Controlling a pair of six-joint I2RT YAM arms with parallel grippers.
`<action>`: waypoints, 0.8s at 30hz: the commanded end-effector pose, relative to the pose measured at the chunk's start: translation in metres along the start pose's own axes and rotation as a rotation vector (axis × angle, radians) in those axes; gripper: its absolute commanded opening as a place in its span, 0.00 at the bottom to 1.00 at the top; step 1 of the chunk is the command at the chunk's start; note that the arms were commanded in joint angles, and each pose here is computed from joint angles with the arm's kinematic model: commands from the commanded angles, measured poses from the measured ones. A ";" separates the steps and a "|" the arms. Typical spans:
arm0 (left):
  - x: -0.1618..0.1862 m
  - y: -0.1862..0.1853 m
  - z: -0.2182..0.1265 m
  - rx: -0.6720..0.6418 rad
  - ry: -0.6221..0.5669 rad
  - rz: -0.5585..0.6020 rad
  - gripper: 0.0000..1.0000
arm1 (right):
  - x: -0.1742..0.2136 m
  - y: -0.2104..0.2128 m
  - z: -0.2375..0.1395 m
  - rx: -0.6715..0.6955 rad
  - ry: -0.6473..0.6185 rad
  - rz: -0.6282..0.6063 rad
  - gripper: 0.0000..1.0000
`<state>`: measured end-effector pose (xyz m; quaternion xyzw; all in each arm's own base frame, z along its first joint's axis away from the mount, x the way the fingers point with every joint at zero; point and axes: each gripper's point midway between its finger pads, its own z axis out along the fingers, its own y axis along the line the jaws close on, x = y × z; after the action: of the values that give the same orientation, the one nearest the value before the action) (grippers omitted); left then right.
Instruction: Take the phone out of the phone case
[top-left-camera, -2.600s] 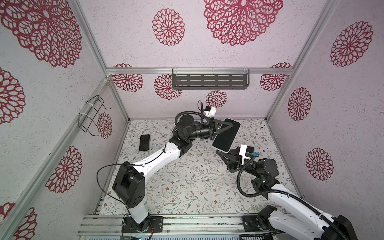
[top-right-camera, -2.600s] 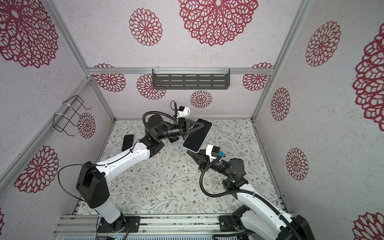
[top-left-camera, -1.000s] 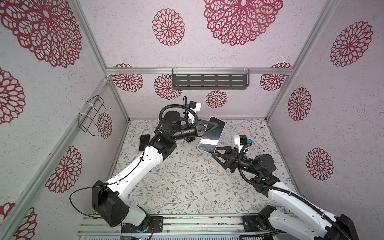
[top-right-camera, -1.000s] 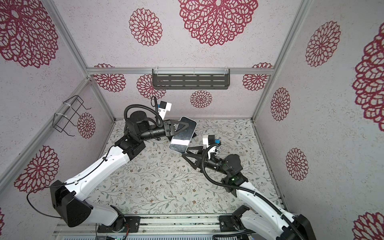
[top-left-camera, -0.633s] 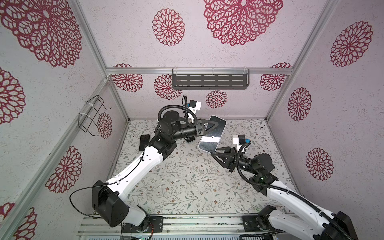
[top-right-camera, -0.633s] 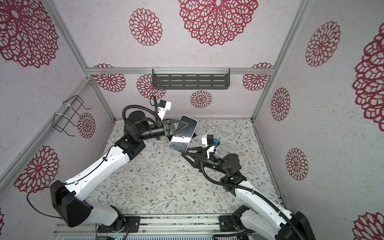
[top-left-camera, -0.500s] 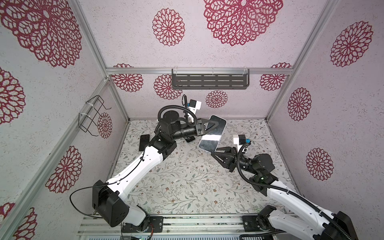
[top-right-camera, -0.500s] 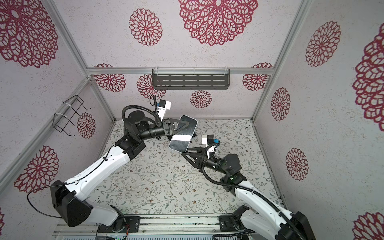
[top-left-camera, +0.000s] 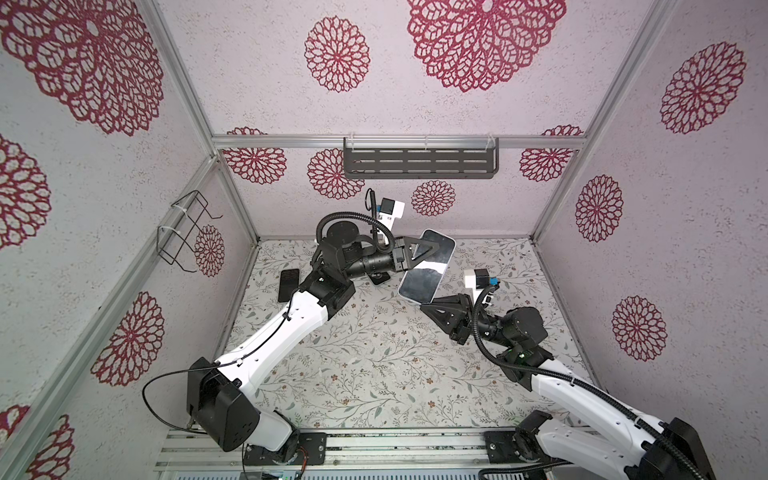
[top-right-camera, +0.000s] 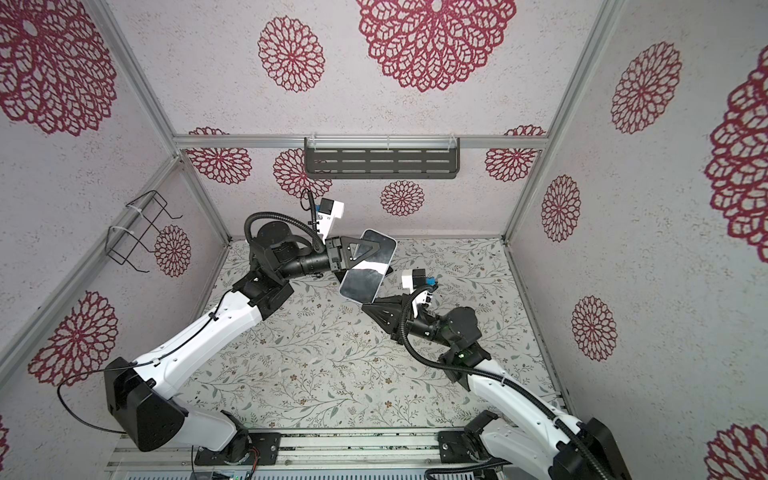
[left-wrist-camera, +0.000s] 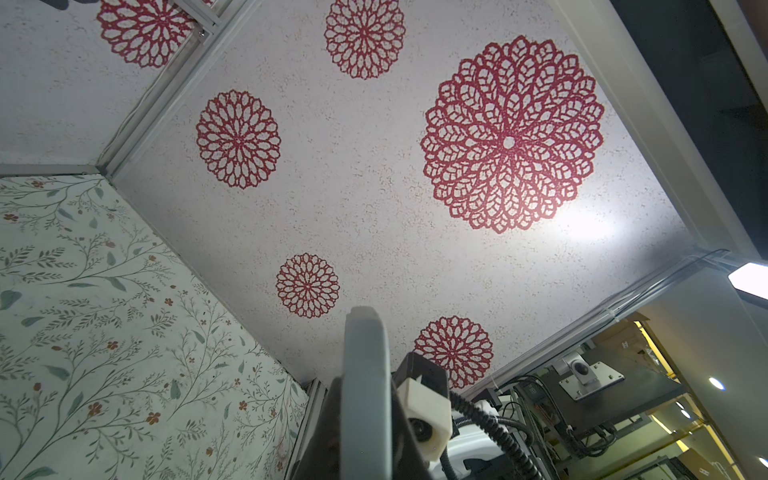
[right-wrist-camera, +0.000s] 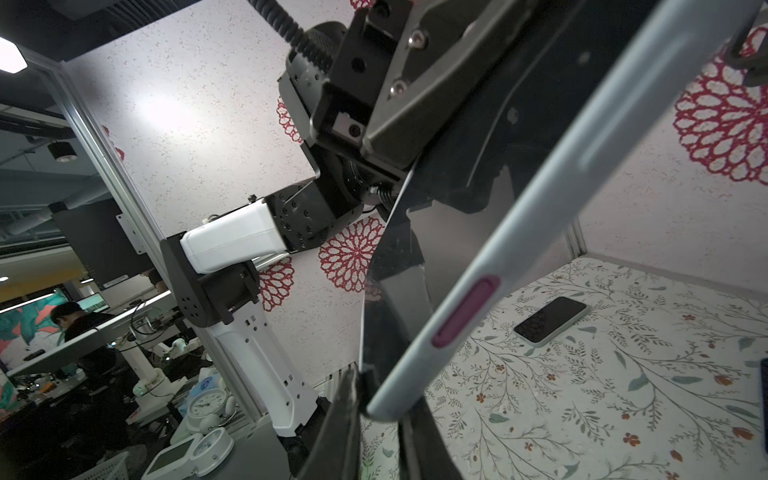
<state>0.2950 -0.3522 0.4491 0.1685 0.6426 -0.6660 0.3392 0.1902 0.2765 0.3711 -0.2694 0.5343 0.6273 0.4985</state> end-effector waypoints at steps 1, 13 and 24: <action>0.001 -0.019 0.006 0.066 -0.005 -0.003 0.00 | -0.022 0.011 0.004 -0.028 -0.066 -0.076 0.10; 0.022 -0.021 0.030 0.095 0.063 -0.179 0.00 | -0.021 0.009 -0.005 -0.002 -0.117 -0.291 0.00; 0.051 -0.009 0.050 0.079 0.136 -0.307 0.00 | -0.035 0.008 -0.014 0.092 -0.121 -0.548 0.00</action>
<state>0.2899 -0.3815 0.4471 0.1202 0.6410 -0.7162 0.2485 0.1795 0.2604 0.3799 -0.3468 0.4612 0.5236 0.6268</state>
